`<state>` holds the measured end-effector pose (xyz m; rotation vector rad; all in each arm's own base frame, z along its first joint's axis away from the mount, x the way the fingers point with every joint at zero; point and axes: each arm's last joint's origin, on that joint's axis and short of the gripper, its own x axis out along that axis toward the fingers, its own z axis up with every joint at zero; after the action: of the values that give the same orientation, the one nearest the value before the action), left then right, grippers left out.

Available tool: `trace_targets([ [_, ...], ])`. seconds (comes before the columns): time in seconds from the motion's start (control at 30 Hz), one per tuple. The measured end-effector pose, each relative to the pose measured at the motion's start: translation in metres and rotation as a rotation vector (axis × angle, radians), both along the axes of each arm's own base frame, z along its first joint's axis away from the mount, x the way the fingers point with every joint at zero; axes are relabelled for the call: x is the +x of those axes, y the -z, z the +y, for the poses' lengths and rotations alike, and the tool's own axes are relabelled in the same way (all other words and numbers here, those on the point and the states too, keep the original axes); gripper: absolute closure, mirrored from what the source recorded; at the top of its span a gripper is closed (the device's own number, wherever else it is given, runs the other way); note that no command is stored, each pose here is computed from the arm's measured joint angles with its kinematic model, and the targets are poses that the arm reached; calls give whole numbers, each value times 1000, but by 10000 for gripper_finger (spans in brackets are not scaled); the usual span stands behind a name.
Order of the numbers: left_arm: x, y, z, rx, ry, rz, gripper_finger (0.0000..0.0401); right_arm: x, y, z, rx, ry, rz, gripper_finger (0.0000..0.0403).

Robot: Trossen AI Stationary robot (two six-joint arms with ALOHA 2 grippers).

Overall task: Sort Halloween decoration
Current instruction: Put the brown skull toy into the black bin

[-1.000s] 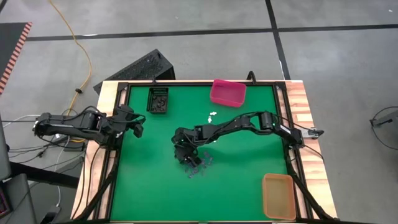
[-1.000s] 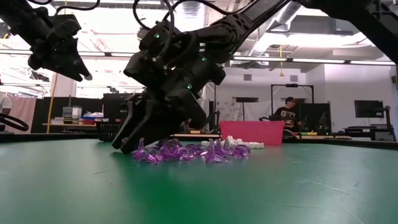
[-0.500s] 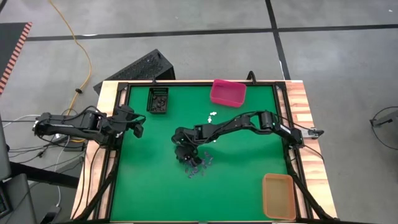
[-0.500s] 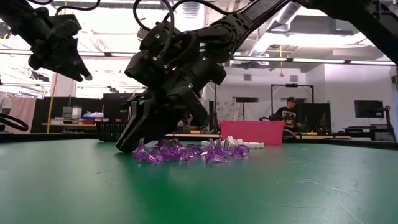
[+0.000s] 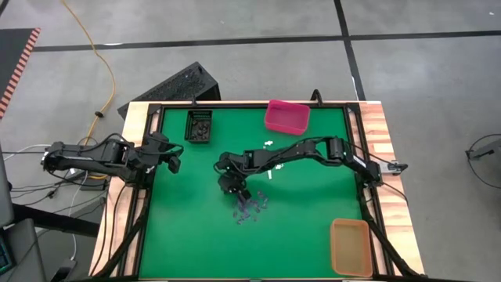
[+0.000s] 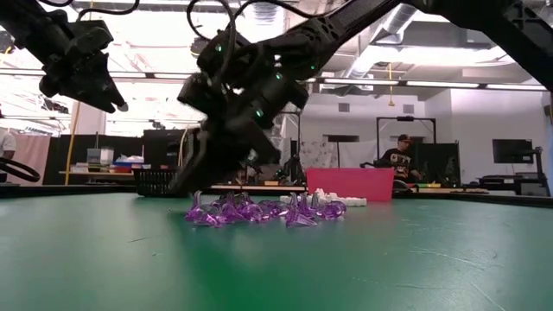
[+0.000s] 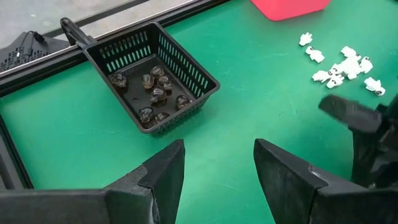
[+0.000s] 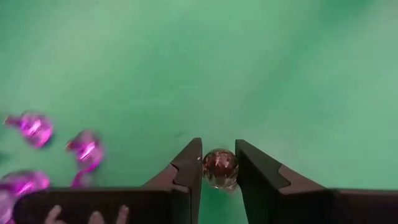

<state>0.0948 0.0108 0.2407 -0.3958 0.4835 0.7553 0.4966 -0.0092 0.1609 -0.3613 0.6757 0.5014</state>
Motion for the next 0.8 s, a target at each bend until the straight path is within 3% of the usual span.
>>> trace_targets([
  [0.23,0,0,0,1,-1,0,218,14,-36,-25,-13,57,-120,295],
  [0.5,0,0,0,16,-13,1,218,19,-63,-76,-82,233,-270,295],
  [0.8,-1,-1,1,45,-35,4,218,18,-75,-126,16,505,-411,295],
])
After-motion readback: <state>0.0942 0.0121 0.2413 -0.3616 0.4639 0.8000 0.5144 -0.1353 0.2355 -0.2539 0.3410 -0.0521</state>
